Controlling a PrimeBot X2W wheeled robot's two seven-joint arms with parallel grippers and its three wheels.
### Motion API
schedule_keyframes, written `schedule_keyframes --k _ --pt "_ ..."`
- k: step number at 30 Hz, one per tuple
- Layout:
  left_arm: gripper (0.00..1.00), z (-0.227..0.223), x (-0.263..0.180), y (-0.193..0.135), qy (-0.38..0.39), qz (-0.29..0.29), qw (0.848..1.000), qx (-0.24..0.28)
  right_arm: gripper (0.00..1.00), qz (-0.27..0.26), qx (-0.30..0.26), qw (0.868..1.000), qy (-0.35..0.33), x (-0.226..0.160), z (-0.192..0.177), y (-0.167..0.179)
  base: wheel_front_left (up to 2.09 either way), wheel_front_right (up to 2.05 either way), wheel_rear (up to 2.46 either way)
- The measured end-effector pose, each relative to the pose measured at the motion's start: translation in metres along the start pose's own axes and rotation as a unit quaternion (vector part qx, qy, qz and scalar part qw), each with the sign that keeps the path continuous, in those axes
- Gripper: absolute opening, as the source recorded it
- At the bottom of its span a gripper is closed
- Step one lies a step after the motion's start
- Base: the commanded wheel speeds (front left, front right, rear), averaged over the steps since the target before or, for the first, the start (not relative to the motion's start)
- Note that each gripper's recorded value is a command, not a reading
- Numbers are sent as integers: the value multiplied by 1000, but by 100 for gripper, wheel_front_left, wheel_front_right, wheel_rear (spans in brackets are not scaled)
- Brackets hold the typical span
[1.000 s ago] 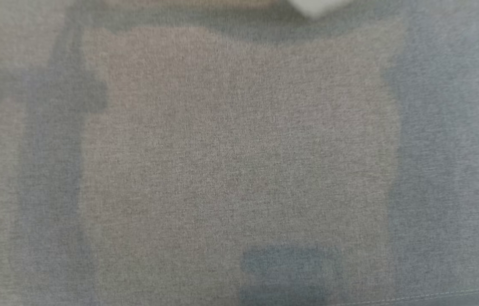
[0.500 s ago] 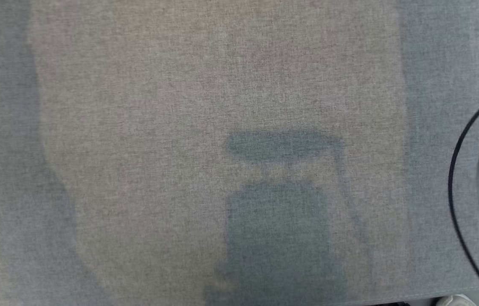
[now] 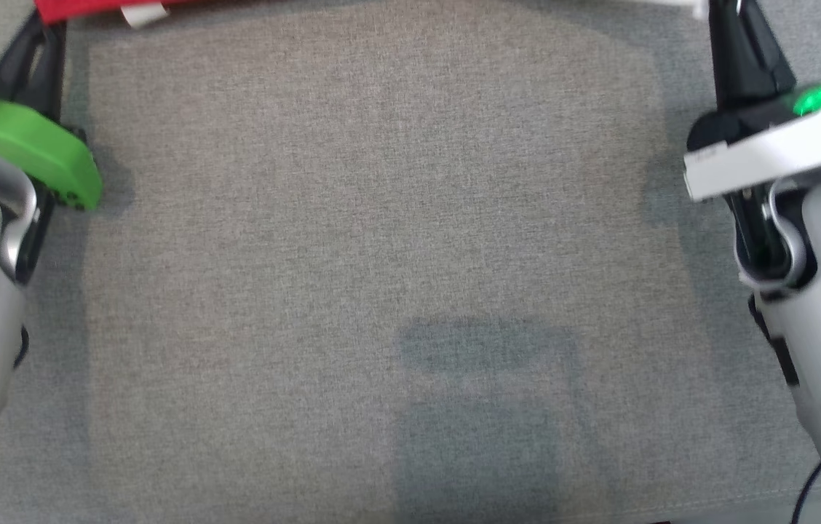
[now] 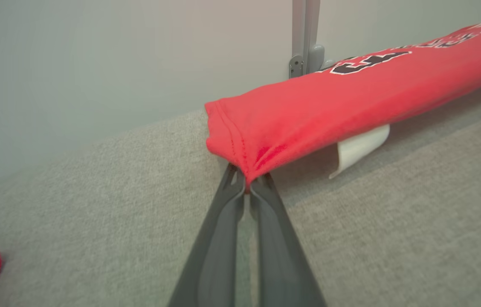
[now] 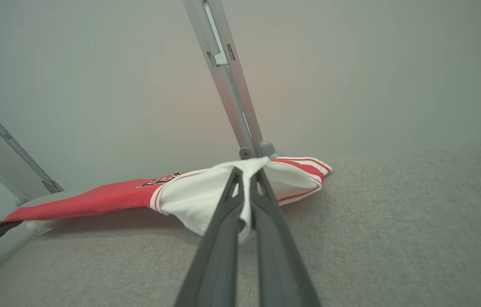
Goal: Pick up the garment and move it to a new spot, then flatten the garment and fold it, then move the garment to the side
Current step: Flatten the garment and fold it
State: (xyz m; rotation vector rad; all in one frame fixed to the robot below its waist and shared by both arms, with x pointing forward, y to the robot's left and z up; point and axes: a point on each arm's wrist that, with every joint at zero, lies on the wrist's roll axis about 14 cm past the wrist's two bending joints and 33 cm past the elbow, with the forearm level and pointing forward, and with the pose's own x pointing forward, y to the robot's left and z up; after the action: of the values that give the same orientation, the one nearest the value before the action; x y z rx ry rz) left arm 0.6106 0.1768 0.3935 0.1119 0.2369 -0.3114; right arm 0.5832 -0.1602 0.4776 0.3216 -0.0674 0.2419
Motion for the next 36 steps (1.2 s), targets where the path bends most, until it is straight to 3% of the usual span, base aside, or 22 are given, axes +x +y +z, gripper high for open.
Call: schedule_keyframes --k 7,11,22,29,36 --pt "0 -33 -74 -23 42 -4 999 -21 0 -4 -8 997 75 -91 -21 8 0 0 0" --pt "0 -52 -135 -45 68 13 996 -64 0 -27 -19 993 114 -152 -28 7 0 0 0" --pt "0 -70 -246 -109 126 34 980 -152 0 -88 -6 983 164 -260 -31 7 0 0 0" --pt "0 -59 -252 -123 134 31 975 -176 0 -99 7 983 155 -259 -21 8 0 0 0" --pt "0 -42 -228 -105 140 13 981 -136 0 -41 -2 990 134 -200 -8 22 0 0 0"
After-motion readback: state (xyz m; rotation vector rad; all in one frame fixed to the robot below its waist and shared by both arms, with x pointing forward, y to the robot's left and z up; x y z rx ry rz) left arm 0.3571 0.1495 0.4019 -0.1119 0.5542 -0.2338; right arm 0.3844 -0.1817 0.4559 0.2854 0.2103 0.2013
